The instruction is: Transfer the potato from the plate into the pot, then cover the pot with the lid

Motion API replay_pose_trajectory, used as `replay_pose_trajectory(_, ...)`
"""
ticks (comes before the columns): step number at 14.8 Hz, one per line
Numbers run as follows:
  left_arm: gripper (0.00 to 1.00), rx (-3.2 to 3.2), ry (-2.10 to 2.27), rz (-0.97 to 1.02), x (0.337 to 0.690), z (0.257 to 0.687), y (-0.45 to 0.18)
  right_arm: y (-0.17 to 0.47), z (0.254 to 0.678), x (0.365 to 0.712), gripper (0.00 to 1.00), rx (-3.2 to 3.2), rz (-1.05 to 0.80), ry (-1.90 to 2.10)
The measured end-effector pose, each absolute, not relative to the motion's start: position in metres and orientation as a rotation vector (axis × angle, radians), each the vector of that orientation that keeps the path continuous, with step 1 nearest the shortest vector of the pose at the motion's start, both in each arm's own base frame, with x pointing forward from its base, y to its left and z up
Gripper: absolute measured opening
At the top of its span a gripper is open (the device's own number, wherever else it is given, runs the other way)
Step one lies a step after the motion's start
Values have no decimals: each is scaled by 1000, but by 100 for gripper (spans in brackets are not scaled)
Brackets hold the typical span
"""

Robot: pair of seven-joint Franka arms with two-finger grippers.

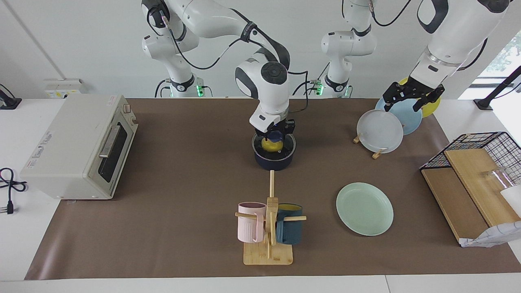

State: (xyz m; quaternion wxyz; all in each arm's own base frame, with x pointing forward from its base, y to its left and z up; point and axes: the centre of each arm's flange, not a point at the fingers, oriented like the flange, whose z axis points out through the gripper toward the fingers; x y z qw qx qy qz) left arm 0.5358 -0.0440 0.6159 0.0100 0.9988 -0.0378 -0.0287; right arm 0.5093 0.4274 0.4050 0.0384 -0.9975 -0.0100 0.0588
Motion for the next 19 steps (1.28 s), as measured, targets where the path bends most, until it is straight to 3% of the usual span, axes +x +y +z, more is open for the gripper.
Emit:
replay_pose_trajectory(9,100,3118,-118,-90,536,616,-44,428,403,510,67,-3056,186,-28)
replay_pose_trajectory(12,100,3118,-118,-90,536,616,-44,424,399,512,95,-3065,189,-21)
replay_pose_trajectory(13,100,3118,-118,-90,536,616,-44,422,400,514,100,-3064,185,-15)
replay_pose_trajectory(19,100,3118,-118,-90,536,616,-44,373,447,545,100,-3060,89,57)
